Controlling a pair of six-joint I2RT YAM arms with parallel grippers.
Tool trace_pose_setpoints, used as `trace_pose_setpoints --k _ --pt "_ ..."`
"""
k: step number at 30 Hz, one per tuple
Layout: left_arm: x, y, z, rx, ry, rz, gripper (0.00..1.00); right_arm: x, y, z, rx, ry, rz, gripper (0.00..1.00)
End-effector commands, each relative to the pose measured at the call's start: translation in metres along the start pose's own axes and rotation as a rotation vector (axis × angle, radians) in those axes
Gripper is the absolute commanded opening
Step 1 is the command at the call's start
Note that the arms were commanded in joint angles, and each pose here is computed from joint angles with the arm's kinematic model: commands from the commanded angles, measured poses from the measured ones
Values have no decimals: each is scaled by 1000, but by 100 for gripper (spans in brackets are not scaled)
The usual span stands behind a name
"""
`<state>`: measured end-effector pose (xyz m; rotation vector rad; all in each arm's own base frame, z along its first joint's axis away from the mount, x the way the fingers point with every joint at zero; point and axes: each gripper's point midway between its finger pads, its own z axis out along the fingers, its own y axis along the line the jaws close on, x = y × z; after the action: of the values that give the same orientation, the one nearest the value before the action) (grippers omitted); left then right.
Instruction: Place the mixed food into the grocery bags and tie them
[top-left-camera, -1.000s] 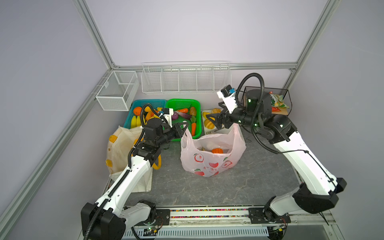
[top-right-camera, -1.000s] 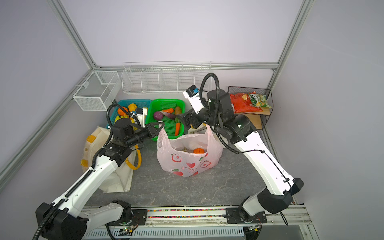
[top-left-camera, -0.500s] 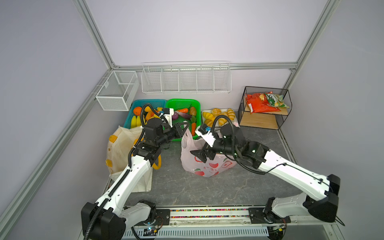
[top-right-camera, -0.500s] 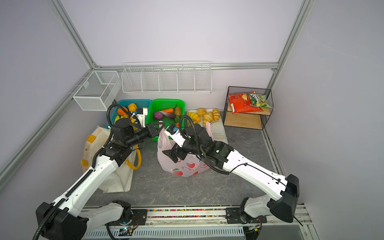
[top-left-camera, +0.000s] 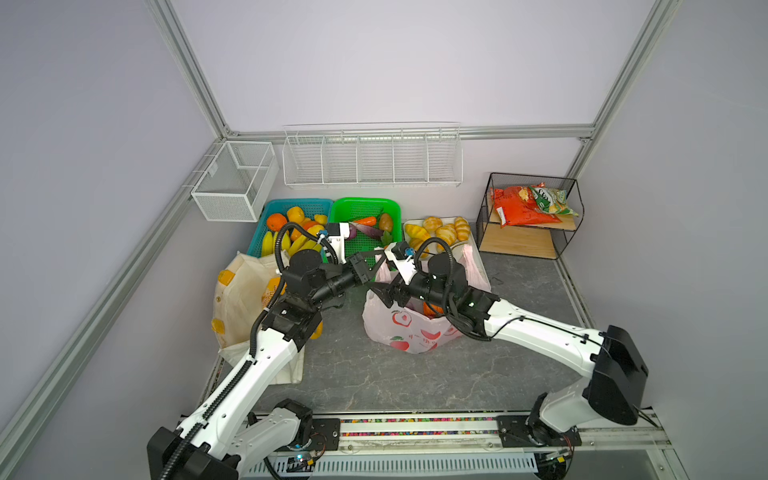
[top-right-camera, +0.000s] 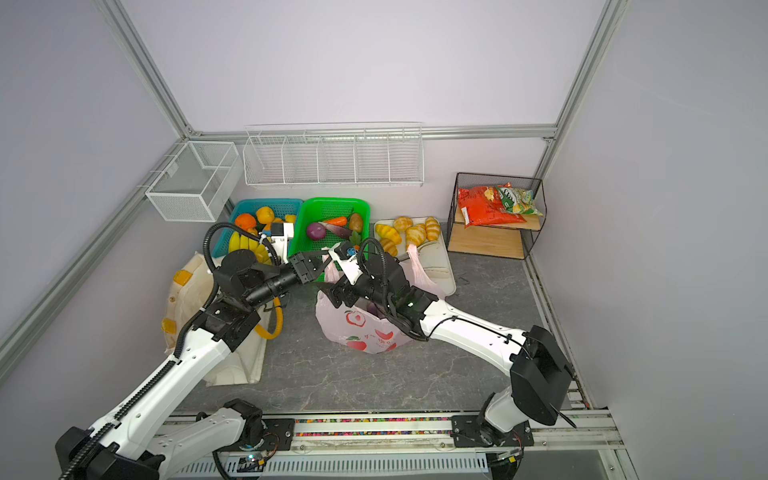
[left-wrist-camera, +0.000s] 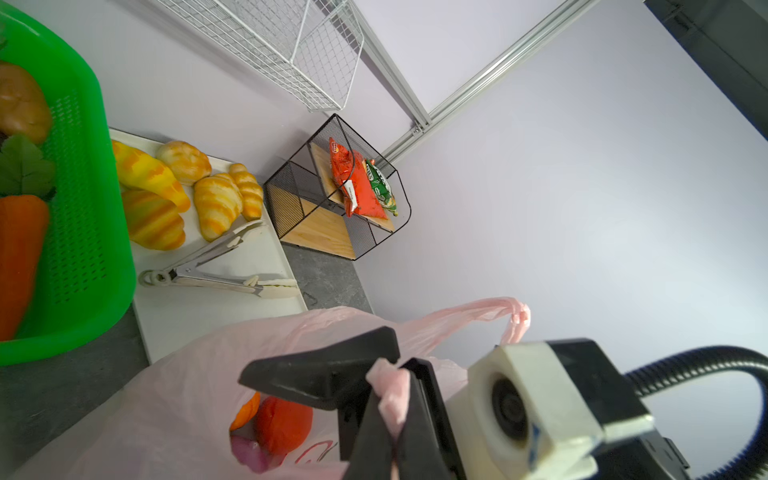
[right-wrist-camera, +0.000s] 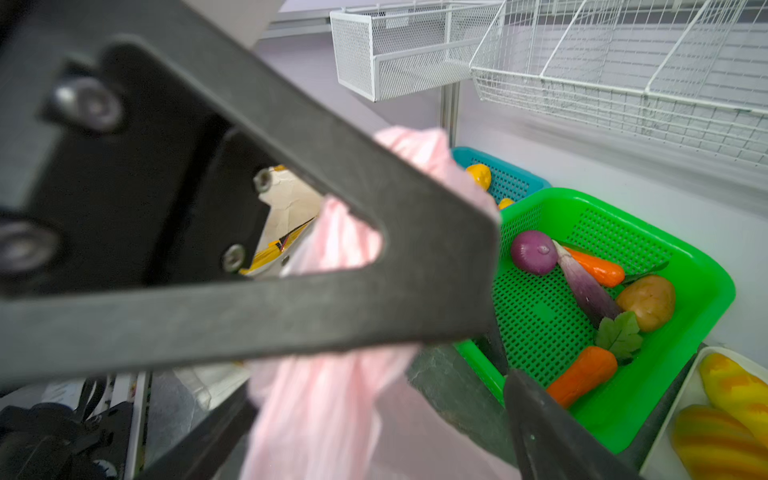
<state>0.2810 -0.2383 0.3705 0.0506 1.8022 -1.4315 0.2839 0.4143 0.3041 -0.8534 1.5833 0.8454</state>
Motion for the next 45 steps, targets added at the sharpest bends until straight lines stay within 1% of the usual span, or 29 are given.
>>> trace_pose_setpoints --k 1,2,4,6,11,13,14,15,16,17,21,24,27,30,32,37,40,43,45 --pt "-5 -7 -2 33 -34 -53 0 -9 1 5 -26 -102 8 96" --pt "-4 -7 -3 33 -35 -59 0 -5 -1 6 -20 -113 8 100" --pt "-4 -8 -2 40 -34 -67 0 7 -5 9 -14 -114 14 87" --pt "-5 -10 -2 49 -37 -75 0 20 -9 12 -4 -109 4 67" --pt "-9 -15 -3 57 -37 -63 0 61 -25 10 37 -73 0 31" --pt "-10 -15 -3 53 -38 -51 0 74 -28 8 32 -45 3 20" --pt "-11 -14 -2 51 -35 -43 0 74 -28 6 23 -45 2 16" --pt "-13 -13 -2 50 -34 -28 0 84 -27 2 15 -24 3 13" --pt "-14 -14 -2 53 -33 -6 0 86 -26 -1 3 -19 0 12" --pt "-15 -14 -2 52 -28 30 4 86 -24 -5 -10 -14 -1 12" --pt "-13 -11 -4 12 5 196 27 84 -17 -12 -74 8 6 12" --pt "-6 -9 -5 -6 52 286 39 82 -13 -15 -103 21 11 12" --pt "2 -6 -6 -20 96 340 49 78 -12 -16 -109 17 11 12" --pt "5 -2 -6 -55 116 389 54 76 -10 -17 -116 13 13 12" --pt "4 1 -6 -79 109 400 56 75 -9 -16 -123 11 13 12" --pt "8 -7 7 -57 137 393 58 76 -9 -15 -124 17 10 12" --pt "10 -5 16 -74 149 394 58 74 -8 -15 -127 12 10 12" --pt "8 4 24 -112 155 382 53 74 -8 -16 -129 13 9 12" --pt "7 8 28 -119 155 375 44 73 -7 -17 -132 12 5 12"
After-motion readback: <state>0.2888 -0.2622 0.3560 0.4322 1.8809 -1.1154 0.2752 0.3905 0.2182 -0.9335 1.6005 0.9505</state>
